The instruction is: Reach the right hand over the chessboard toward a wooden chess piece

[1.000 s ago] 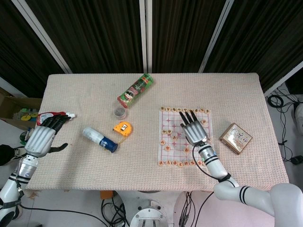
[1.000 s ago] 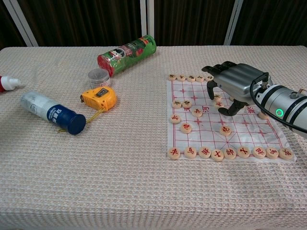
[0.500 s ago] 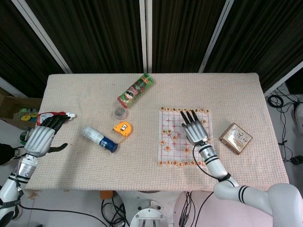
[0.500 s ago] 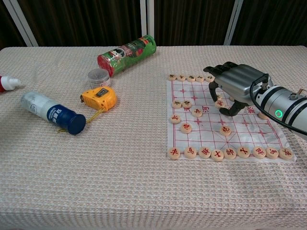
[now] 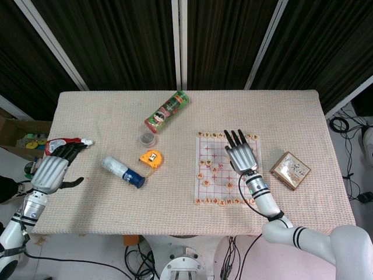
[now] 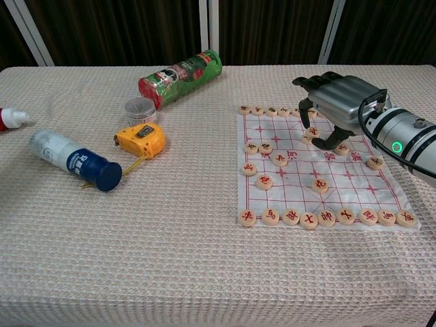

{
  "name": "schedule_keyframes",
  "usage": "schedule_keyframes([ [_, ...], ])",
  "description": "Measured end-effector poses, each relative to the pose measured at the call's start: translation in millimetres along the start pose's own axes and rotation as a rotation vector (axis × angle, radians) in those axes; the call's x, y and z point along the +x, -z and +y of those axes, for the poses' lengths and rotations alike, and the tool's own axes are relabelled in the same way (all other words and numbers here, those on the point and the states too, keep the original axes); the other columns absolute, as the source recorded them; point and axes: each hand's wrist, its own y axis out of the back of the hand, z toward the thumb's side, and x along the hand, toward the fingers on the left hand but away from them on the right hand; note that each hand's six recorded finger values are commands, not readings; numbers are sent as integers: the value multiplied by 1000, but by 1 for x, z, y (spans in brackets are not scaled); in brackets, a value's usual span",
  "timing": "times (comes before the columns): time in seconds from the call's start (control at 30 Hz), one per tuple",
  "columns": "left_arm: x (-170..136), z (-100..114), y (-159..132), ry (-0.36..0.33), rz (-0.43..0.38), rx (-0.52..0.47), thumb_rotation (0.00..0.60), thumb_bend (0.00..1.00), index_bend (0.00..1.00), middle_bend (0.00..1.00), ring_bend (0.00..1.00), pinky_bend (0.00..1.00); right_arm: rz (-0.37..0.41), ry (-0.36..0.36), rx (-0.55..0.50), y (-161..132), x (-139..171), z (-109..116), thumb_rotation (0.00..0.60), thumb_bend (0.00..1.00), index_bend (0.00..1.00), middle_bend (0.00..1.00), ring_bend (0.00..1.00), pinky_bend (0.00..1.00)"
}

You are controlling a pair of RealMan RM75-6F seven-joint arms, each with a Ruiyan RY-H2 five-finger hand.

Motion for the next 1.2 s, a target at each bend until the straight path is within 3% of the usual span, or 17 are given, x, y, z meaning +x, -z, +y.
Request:
schedule_keyframes([
  [0.47, -1, -1, 4, 20, 12, 12, 593, 178, 140, 125, 106, 186, -18, -23, 26, -1, -10, -5, 600, 320, 593, 0, 0, 0],
  [0.6, 0, 0, 4, 23, 9, 9, 580, 173, 138, 125, 106, 186, -17, -33, 29, -1, -11, -7, 600, 318, 536, 0, 0, 0],
  [0.8, 1, 6, 2, 14, 1, 12, 582, 146, 138, 125, 106, 186, -11, -39, 14, -3, -11, -8, 600, 282, 366, 0, 0, 0],
  [1.1, -2, 7, 6, 18, 12, 16, 579, 145, 138, 125, 106, 186, -4, -20, -5, 1, -8, -1, 600, 276, 273, 0, 0, 0],
  [1.2, -3, 7, 6, 16, 12, 17, 579, 145, 138, 125, 106, 186, 0, 2, -19, 4, -1, 5, 600, 276, 192, 0, 0, 0],
])
